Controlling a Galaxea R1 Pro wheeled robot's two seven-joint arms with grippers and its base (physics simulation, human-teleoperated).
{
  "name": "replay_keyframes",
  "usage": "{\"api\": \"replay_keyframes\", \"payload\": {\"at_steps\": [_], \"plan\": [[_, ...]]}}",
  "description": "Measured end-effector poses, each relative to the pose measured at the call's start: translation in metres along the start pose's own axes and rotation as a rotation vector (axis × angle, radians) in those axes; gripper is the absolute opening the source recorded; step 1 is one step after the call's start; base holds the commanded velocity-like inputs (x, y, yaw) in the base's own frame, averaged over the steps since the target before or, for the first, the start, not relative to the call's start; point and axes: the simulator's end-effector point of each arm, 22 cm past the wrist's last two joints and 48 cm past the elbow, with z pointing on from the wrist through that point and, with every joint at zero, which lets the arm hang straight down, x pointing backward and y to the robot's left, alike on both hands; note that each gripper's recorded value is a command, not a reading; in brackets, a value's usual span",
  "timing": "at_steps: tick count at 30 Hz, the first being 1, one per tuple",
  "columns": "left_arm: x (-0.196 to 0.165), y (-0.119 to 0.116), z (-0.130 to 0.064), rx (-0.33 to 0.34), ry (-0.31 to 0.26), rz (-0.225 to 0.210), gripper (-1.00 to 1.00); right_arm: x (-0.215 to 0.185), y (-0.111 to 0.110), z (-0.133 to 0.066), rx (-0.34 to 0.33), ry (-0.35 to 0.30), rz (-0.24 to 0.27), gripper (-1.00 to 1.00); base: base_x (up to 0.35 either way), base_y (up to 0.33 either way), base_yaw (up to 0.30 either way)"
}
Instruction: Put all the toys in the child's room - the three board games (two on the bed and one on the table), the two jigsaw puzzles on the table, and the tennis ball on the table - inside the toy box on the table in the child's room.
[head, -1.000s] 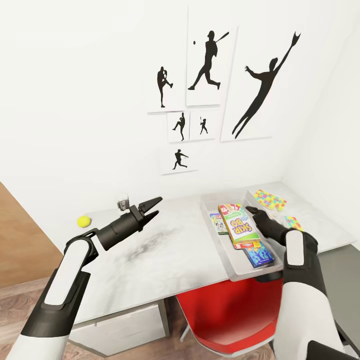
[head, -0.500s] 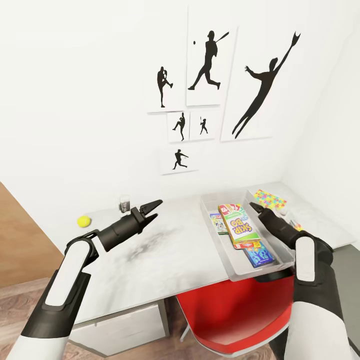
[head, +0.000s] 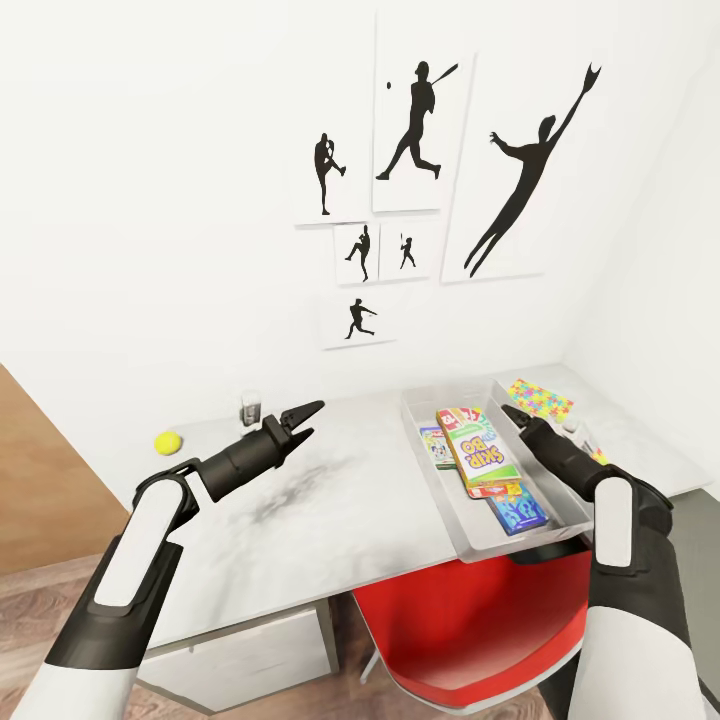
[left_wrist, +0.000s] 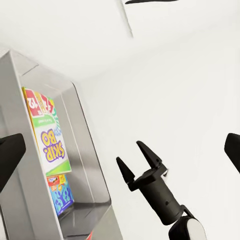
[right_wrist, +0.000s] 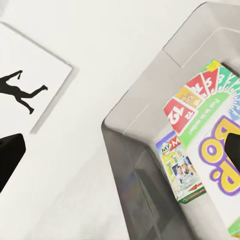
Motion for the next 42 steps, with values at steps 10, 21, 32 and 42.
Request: {"api": "replay_keyframes", "payload": {"at_steps": [10, 21, 32, 42], "plan": [[0.000, 0.000, 0.000, 0.000, 0.000, 0.000, 1.00, 0.000, 0.000, 0.000, 0.000, 0.000, 0.000, 1.00, 0.000, 0.000, 0.000], [0.000, 0.000, 0.000, 0.000, 0.000, 0.000, 1.00, 0.000, 0.000, 0.000, 0.000, 0.000, 0.000, 1.00, 0.000, 0.000, 0.000], [0.000, 0.000, 0.000, 0.000, 0.000, 0.000, 1.00, 0.000, 0.000, 0.000, 0.000, 0.000, 0.000, 1.00, 0.000, 0.000, 0.000], [-0.020, -0.022, -0.006, 0.065, -0.019, 0.008, 1.00, -0.011, -0.012, -0.010, 0.030, -0.033, 0.027, 1.00, 0.000, 0.000, 0.000]]}}
